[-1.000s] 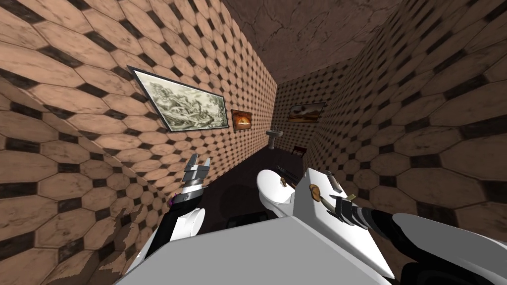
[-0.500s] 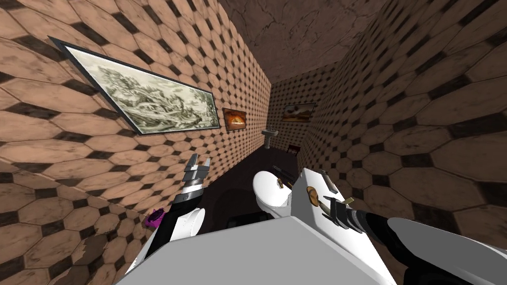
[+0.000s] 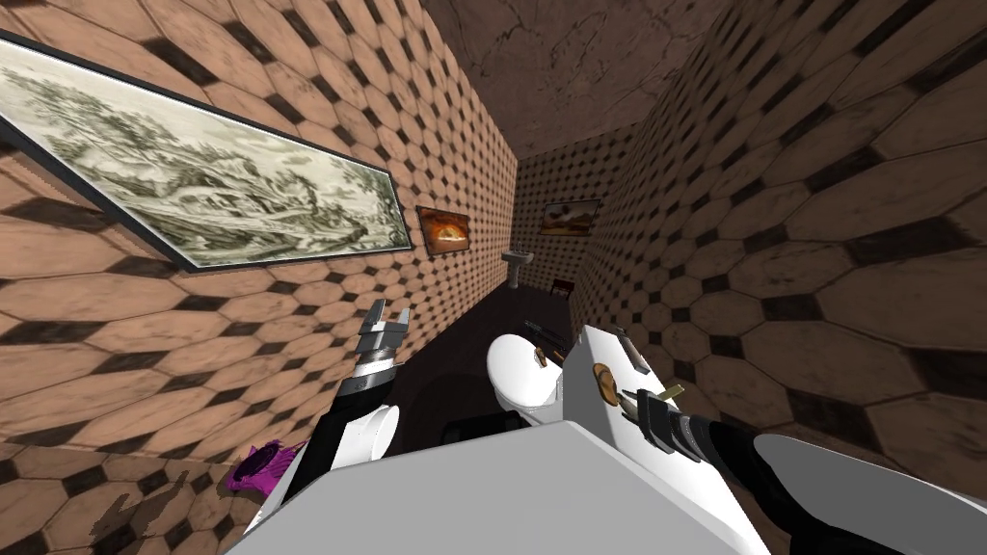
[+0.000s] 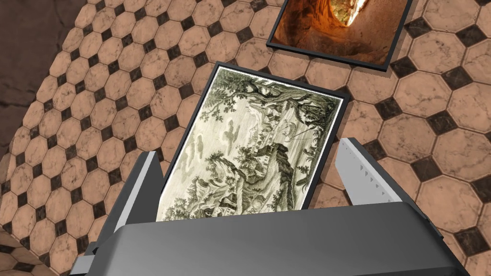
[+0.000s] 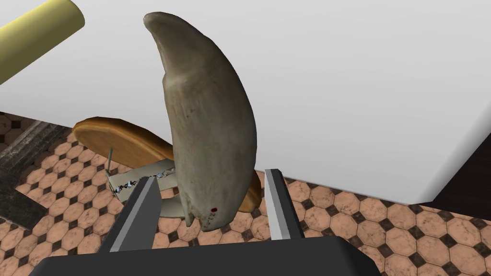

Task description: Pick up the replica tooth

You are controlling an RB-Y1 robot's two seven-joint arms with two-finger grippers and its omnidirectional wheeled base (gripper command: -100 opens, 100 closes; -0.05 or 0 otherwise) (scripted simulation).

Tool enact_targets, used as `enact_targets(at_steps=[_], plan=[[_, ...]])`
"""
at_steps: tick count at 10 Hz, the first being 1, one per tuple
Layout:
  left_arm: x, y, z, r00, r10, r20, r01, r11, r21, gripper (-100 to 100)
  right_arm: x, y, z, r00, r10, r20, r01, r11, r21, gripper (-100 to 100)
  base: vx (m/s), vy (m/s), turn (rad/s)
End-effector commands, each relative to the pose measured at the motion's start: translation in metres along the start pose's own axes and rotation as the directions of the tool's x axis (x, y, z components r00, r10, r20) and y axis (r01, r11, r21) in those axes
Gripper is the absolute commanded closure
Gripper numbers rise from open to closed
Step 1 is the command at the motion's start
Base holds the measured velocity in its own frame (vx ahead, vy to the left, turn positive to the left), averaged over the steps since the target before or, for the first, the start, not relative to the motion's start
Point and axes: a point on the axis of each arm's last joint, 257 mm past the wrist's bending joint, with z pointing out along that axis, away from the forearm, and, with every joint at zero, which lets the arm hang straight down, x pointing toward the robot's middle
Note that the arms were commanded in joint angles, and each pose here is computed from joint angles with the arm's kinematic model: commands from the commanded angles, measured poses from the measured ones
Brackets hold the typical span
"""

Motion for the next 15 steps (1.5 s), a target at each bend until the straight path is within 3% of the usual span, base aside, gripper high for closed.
enact_targets(at_steps=[1, 4, 5, 6, 15], plan=[[0.000, 0.000, 0.000, 1.000, 0.000, 0.000, 0.000, 1.000, 0.000, 0, 0.000, 0.000, 0.000, 1.000, 0.000, 0.000, 0.000, 1.000, 0.000, 100, 0.000, 0.000, 0.000], [0.000, 0.000, 0.000, 1.000, 0.000, 0.000, 0.000, 1.000, 0.000, 0, 0.000, 0.000, 0.000, 1.000, 0.001, 0.000, -0.001, 1.000, 0.000, 100, 0.000, 0.000, 0.000], [0.000, 0.000, 0.000, 1.000, 0.000, 0.000, 0.000, 1.000, 0.000, 0, 0.000, 0.000, 0.000, 1.000, 0.001, 0.000, -0.001, 1.000, 0.000, 0, 0.000, 0.000, 0.000], [0.000, 0.000, 0.000, 1.000, 0.000, 0.000, 0.000, 1.000, 0.000, 0, 0.010, -0.013, 0.002, 1.000, 0.026, -0.017, -0.026, 1.000, 0.009, 100, -0.071, 0.001, 0.308], [0.000, 0.000, 0.000, 1.000, 0.000, 0.000, 0.000, 1.000, 0.000, 0, 0.062, -0.083, -0.006, 0.978, 0.195, -0.073, -0.189, 0.979, 0.083, 100, -0.142, 0.062, 0.220]])
